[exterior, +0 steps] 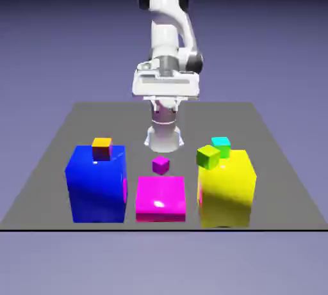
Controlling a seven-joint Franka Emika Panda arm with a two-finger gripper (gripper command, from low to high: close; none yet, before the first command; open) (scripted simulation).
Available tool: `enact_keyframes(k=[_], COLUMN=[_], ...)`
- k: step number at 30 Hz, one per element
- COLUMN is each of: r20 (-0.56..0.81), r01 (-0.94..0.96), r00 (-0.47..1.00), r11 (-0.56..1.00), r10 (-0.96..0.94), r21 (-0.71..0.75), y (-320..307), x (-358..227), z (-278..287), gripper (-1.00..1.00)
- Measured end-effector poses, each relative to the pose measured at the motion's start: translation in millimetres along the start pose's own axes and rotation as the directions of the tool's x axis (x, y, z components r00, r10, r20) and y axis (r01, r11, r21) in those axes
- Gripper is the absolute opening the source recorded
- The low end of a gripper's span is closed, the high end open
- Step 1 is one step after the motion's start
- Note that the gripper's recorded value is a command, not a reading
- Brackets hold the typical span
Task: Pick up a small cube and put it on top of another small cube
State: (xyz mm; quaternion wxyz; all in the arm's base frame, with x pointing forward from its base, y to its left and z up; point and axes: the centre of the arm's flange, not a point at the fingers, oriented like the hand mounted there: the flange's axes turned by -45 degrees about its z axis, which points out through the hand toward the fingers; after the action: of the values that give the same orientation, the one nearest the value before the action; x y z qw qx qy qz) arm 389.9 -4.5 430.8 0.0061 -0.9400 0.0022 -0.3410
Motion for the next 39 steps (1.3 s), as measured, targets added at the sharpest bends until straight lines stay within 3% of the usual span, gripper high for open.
enact_keyframes(k=[6,10,13,14,22,23,34,39], r20=[0.471,0.695,0.787,0.797,0.798,0.797,0.797,0.715], r01=[-0.287,-0.416,-0.461,-0.465,-0.467,-0.465,-0.466,-0.549], r00=[0.833,0.562,0.305,0.247,0.247,0.247,0.246,0.204], r11=[0.954,0.879,0.806,0.789,0.789,0.789,0.789,0.683], r10=[0.292,0.449,0.536,0.551,0.550,0.551,0.551,0.668], r21=[-0.084,-0.231,-0.370,-0.401,-0.399,-0.402,-0.401,-0.482], y=[36.0,49.4,53.9,54.3,42.3,41.0,54.3,37.1], x=[-105.4,-185.8,-245.7,-258.1,-306.2,-313.5,-258.1,-178.4], z=[80.3,106.7,111.8,111.4,146.1,149.3,111.4,116.9], gripper=[0.00,0.00,0.00,0.00,0.00,-1.00,-1.00,-1.00])
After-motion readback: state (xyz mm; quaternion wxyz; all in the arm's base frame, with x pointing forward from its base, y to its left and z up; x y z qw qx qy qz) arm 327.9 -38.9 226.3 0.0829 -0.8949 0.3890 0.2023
